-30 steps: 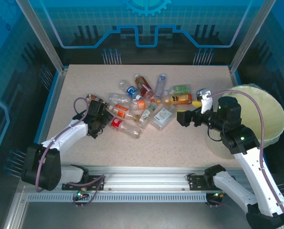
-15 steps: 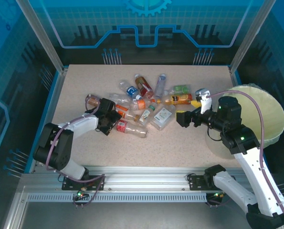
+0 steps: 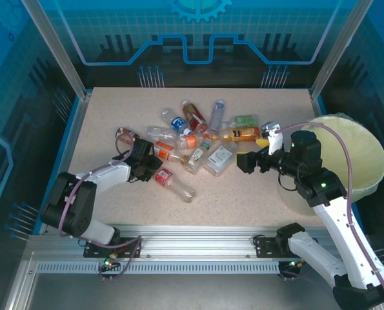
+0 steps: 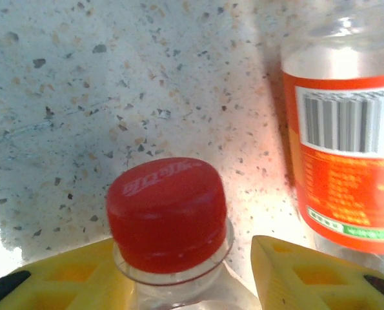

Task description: Put the plastic bottles in the bin

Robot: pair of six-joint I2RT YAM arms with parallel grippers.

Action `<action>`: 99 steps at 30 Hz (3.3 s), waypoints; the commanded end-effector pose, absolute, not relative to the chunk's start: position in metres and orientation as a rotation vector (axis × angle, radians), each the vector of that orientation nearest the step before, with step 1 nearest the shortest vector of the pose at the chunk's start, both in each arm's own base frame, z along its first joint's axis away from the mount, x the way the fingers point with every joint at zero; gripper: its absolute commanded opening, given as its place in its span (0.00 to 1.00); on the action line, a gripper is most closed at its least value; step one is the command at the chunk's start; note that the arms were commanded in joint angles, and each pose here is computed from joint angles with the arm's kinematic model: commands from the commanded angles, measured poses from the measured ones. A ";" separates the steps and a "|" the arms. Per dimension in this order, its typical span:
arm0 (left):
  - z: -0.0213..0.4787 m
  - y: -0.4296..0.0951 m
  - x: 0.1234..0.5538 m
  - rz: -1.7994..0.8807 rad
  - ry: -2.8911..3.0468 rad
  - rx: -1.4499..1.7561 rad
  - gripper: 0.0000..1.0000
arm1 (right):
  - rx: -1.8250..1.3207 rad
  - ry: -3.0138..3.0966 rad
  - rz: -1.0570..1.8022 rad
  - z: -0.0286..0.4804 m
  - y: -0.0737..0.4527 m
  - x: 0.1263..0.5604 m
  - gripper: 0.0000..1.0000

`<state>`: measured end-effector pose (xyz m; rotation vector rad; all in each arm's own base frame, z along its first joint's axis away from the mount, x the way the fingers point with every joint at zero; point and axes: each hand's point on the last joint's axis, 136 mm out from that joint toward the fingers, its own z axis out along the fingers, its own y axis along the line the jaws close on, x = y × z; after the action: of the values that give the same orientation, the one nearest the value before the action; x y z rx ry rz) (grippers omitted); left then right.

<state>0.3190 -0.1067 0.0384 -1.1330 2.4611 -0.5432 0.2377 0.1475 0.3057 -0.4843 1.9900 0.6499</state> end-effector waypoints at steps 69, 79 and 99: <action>0.295 -0.177 0.308 -0.752 1.858 -0.360 0.99 | -0.518 2.082 0.287 0.306 0.174 0.257 0.49; 0.238 -0.139 0.309 -0.530 1.920 -0.488 0.99 | -0.105 1.697 0.003 0.426 0.062 0.243 0.41; 0.159 -0.080 0.297 -0.333 2.046 -0.772 0.99 | 0.616 1.623 -0.454 0.399 -0.110 0.218 0.44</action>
<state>0.3051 -0.0964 0.1668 -0.7126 2.0480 -0.3897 0.2207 -0.1003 0.4210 0.5364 1.6041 -0.4583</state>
